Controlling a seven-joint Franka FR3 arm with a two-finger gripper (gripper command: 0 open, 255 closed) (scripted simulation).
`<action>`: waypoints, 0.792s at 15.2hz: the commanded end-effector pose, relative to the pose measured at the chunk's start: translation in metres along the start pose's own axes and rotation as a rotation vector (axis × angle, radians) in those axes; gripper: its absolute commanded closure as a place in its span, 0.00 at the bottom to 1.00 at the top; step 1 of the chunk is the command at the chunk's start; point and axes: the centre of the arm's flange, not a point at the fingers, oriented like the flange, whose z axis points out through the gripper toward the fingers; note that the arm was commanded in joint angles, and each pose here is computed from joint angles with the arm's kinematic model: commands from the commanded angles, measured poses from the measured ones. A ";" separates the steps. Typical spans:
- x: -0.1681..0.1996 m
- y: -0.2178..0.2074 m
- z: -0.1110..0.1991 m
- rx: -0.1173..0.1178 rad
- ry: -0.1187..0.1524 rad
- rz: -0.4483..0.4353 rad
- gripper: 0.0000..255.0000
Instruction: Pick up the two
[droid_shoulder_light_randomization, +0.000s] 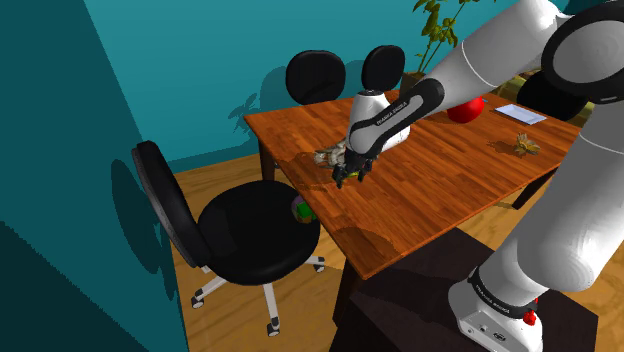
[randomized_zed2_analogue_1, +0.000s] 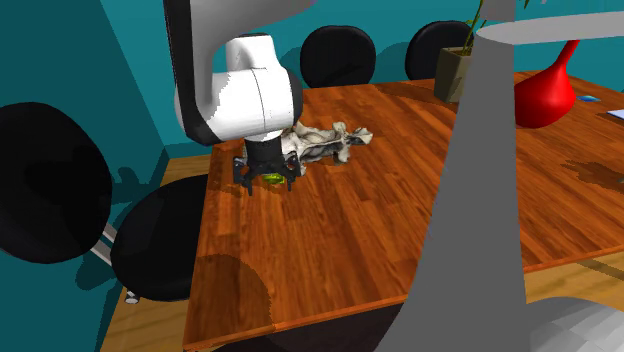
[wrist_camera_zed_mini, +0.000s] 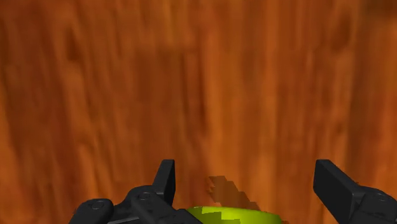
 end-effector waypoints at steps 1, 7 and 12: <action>0.000 -0.001 0.011 0.000 0.001 0.000 0.00; 0.001 0.000 0.014 0.000 0.001 0.000 1.00; 0.001 0.000 0.013 0.000 0.001 0.000 1.00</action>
